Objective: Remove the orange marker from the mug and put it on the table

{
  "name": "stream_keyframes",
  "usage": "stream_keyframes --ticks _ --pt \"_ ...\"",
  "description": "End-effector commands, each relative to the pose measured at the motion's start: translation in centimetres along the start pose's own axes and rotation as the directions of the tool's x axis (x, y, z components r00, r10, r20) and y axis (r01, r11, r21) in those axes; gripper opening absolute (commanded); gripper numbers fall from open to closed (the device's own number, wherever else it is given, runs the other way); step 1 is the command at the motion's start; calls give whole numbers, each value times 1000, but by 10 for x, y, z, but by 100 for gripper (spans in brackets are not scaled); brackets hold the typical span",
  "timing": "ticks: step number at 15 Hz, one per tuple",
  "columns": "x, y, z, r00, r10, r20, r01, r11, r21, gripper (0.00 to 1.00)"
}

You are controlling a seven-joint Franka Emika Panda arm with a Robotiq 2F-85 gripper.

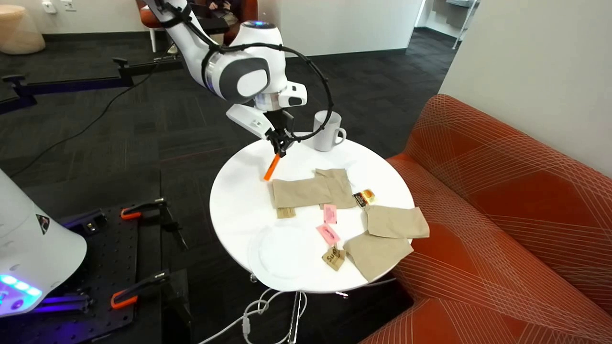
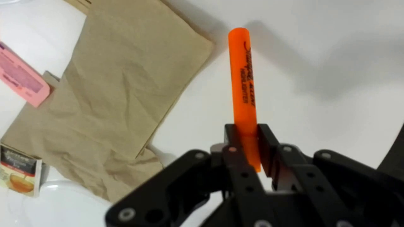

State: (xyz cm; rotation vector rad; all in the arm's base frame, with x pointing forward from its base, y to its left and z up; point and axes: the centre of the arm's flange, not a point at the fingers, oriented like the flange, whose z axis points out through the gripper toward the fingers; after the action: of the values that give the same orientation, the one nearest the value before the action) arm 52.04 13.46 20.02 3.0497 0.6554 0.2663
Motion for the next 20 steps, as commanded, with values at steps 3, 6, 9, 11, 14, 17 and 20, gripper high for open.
stream_keyframes --ticks 3,6,9,11,14,17,20 --pt "25 3 27 998 58 23 -58 998 -14 5" --pt "33 5 35 994 88 60 -86 996 -29 5" --pt "42 5 42 988 107 114 -104 994 -38 5" --pt "48 5 46 984 115 139 -110 993 -39 5" --pt "55 5 49 981 111 162 -104 993 -48 46" --pt "56 4 52 982 110 153 -100 992 -72 68" --pt "57 2 34 987 113 110 -100 988 -121 89"
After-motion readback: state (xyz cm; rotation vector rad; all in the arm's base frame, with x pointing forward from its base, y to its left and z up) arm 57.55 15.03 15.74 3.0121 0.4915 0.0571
